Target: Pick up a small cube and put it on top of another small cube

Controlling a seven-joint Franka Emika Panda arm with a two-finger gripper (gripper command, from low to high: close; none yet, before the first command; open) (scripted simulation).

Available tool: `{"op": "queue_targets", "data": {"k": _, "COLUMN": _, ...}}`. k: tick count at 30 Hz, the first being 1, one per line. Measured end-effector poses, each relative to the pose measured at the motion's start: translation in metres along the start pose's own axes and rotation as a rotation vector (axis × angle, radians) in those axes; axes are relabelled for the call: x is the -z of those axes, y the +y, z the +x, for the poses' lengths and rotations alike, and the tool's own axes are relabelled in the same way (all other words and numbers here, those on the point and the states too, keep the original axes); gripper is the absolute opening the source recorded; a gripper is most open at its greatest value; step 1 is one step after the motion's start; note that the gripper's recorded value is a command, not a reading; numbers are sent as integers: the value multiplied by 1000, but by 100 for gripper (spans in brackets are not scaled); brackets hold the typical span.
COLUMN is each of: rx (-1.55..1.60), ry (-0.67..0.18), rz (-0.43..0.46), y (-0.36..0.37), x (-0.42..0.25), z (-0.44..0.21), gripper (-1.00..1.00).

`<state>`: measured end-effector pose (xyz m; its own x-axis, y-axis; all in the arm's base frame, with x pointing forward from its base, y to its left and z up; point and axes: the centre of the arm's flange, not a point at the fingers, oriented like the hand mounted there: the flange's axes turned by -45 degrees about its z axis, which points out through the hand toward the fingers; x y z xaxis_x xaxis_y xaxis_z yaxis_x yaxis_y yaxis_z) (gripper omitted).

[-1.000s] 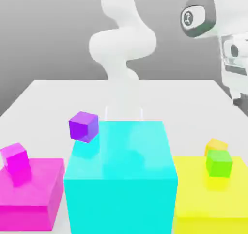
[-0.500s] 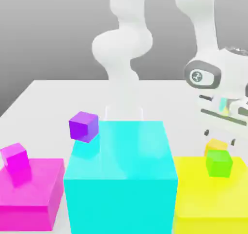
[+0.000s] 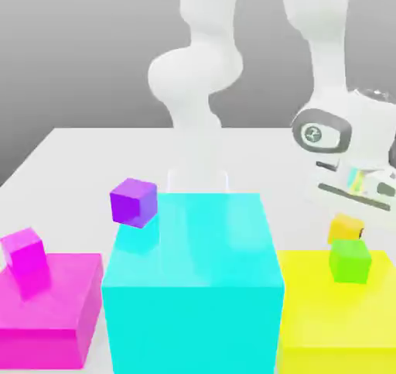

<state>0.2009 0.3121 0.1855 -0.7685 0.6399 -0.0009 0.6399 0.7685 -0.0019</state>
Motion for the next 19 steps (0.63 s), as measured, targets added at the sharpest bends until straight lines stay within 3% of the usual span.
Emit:
{"op": "queue_targets", "data": {"k": 11, "rx": -643, "ry": 0, "rz": -1, "y": 54, "x": 126, "z": -137, "gripper": -100}}
{"op": "queue_targets", "data": {"k": 15, "rx": -698, "ry": 4, "rz": 1, "y": 55, "x": 90, "z": -150, "gripper": -100}}
{"op": "queue_targets", "data": {"k": 16, "rx": -700, "ry": 3, "rz": 1, "y": 54, "x": 80, "z": -150, "gripper": 100}}
{"op": "queue_targets", "data": {"k": 19, "rx": -701, "ry": 3, "rz": 1, "y": 54, "x": 80, "z": -151, "gripper": 100}}
